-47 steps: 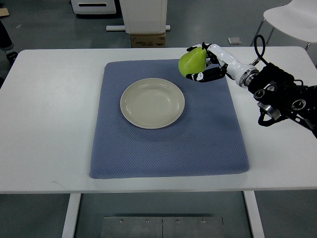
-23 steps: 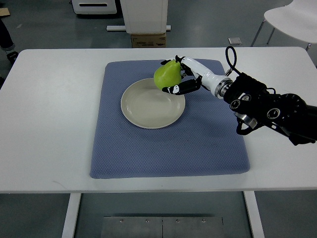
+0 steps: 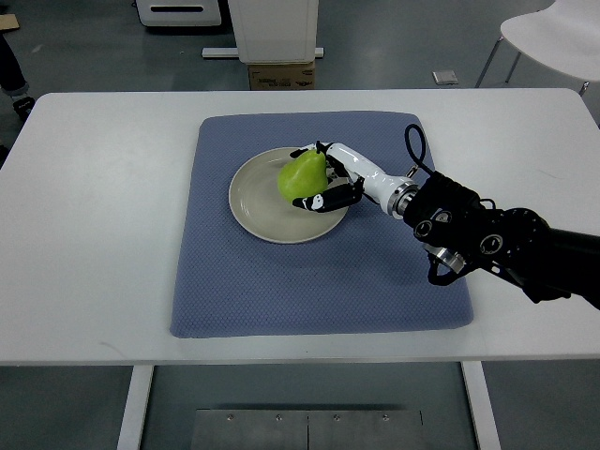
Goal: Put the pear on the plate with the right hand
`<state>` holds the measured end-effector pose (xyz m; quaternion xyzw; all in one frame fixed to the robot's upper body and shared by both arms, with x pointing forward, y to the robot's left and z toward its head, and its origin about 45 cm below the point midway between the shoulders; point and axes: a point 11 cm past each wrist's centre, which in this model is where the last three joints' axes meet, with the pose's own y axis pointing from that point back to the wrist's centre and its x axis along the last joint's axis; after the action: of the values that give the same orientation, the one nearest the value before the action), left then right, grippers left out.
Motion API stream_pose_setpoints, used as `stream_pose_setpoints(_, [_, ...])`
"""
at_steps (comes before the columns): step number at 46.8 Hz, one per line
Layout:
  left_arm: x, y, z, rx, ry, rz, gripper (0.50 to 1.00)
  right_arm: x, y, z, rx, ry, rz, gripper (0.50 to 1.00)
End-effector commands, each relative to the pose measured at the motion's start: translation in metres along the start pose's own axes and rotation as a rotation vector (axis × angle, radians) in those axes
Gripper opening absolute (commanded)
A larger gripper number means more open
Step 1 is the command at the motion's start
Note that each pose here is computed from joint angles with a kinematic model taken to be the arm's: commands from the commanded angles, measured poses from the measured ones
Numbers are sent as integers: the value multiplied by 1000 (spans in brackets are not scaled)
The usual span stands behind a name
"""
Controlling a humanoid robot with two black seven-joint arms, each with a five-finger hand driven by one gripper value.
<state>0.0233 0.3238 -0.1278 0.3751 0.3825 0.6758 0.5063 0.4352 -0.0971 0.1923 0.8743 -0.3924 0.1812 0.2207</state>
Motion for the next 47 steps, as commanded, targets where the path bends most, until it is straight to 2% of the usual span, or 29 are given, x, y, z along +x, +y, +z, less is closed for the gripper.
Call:
stream_pose_setpoints(1, [0,0,0,0,1,-1,1000,-3,0,2,-5,-5,-1,500])
stream_pose_setpoints(5, [0,0,0,0,0,0,1000,-3,1,4,-7,-10,4,508])
stream_pose_setpoints(8, [0,0,0,0,0,0,1000,-3,1,3,-3,-10,8,691])
stream_pose_setpoints(11, [0,0,0,1,0,-2,1000,-2,1,1,3,-14,11,922])
stream_pose_setpoints(12, [0,0,0,1,-1,0,1000,-2,1,1,3,-14,11,976])
stream_pose_setpoints(13, [0,0,0,1,-1,0,1000,-2,1,1,4,-15,10,991])
stream_pose_setpoints(28, [0,0,0,1,0,-2,1000,5,0,-5,16,-6,19,1000])
stream_pose_setpoints(39, [0,0,0,1,-1,0,1000,57,5,-19,56,-85,158,1000])
stream_pose_setpoints(47, [0,0,0,0,0,0,1000,73,8,-21,80,-164,221,1000])
